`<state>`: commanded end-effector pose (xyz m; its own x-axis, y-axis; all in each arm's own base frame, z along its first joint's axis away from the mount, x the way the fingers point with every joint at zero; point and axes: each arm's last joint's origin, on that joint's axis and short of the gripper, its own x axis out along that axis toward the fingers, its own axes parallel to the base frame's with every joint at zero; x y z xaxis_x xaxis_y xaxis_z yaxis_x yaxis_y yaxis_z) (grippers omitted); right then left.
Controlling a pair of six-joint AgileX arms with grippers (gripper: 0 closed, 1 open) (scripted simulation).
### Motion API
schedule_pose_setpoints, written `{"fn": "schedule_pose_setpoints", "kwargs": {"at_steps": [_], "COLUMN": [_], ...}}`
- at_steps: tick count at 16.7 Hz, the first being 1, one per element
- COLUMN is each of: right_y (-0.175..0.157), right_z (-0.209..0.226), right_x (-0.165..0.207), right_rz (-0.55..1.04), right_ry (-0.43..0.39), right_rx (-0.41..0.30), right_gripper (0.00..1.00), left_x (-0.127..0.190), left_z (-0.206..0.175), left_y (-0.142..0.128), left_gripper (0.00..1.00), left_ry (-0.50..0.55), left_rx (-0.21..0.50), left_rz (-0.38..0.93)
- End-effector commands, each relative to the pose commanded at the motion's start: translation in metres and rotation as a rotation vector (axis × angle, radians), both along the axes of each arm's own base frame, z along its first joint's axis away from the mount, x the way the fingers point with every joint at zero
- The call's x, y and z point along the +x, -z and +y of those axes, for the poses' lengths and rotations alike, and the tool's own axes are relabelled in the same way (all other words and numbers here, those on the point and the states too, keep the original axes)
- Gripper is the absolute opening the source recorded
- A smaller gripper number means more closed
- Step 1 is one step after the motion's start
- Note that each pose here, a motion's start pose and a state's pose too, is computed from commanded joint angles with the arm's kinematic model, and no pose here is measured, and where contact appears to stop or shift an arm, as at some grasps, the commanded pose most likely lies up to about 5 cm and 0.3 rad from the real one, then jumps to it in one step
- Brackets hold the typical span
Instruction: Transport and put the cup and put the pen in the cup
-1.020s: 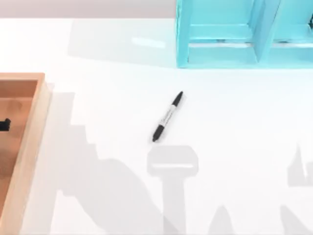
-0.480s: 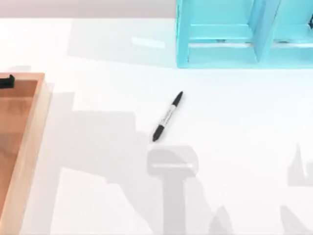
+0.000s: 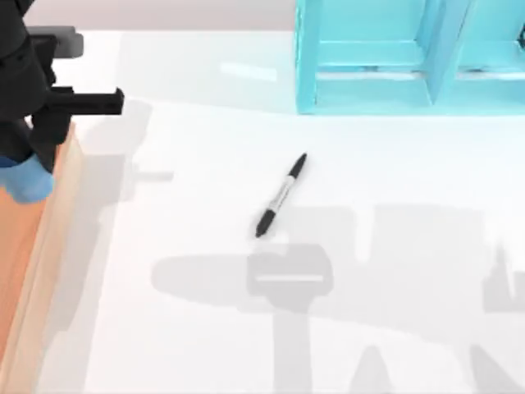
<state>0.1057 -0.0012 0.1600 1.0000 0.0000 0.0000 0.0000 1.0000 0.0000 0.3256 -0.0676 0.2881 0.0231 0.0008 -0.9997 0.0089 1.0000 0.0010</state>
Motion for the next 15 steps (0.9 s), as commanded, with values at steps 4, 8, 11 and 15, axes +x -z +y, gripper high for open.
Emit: {"fn": "schedule_pose_setpoints", "kwargs": {"at_steps": [4, 8, 11, 15], "right_y": [0.0, 0.0, 0.0, 0.0], "right_z": [0.0, 0.0, 0.0, 0.0], "right_x": [0.0, 0.0, 0.0, 0.0], "right_rz": [0.0, 0.0, 0.0, 0.0], "right_ry": [0.0, 0.0, 0.0, 0.0], "right_rx": [0.0, 0.0, 0.0, 0.0], "right_gripper": [1.0, 1.0, 1.0, 1.0], "left_x": [-0.008, -0.004, 0.011, 0.027], "left_z": [-0.014, -0.019, -0.047, -0.1], "left_y": [-0.008, 0.0, 0.021, 0.063], "left_gripper": [0.0, 0.0, 0.0, 0.0], "left_ry": [0.022, 0.02, 0.018, 0.015], "left_rx": [0.001, 0.006, 0.022, 0.045], "left_rz": [0.019, 0.026, 0.018, -0.008]}}
